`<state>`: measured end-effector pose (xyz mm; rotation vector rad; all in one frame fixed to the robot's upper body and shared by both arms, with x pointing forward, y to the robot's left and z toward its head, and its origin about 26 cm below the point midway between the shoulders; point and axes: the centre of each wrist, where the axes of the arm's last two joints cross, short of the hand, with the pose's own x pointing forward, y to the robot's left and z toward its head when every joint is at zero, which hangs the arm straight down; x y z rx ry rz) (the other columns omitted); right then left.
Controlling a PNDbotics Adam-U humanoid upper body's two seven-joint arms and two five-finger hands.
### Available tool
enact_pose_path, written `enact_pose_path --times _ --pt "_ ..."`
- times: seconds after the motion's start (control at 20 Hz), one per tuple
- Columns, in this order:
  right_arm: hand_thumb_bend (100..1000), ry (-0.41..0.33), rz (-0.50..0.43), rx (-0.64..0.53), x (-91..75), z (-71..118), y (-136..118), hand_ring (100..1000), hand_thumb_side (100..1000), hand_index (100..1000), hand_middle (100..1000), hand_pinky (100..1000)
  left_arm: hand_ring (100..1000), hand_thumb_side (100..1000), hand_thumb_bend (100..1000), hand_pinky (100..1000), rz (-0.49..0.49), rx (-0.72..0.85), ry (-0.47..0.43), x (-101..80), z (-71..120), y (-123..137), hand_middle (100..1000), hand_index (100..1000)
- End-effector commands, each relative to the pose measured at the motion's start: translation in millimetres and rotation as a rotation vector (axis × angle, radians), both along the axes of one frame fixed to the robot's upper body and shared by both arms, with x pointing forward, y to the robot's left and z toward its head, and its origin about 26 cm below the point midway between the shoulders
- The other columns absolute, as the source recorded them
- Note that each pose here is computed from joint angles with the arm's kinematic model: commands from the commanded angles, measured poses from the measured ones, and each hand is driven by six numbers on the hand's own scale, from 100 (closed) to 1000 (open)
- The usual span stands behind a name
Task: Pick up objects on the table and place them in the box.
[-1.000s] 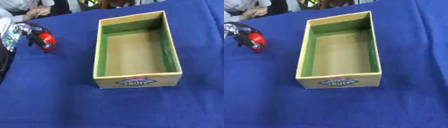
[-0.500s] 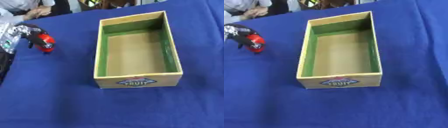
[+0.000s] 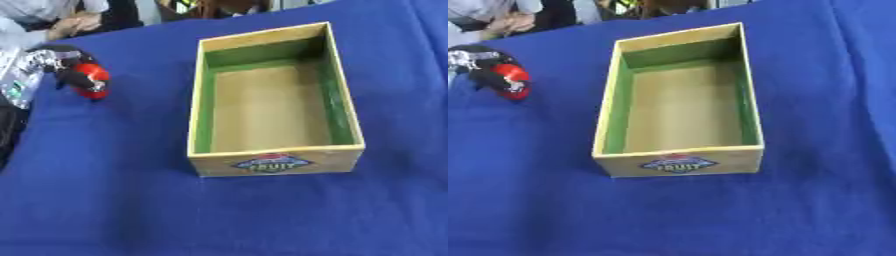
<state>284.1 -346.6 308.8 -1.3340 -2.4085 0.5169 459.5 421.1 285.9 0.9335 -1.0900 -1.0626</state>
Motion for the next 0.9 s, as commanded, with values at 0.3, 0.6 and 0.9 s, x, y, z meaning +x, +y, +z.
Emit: enact_pose_path --times 0.3,0.6,0.9 --pt "100 -0.029 -0.003 0.003 -4.9 7.3 -0.9 844 1000 789 809 829 459 273 100 212 -0.001 0.056 -0.133 -6.5 25.3 0.1 497 475" --pt "100 -0.016 -0.002 0.006 -4.5 5.8 -0.3 844 1000 789 808 828 447 260 100 197 -0.097 0.118 -0.233 -11.3 53.1 -27.0 482 462" --pt "100 0.011 0.004 -0.002 -3.6 4.5 1.8 843 1000 789 807 828 449 260 100 196 -0.29 0.2 -0.306 -21.3 82.3 -88.4 482 460"
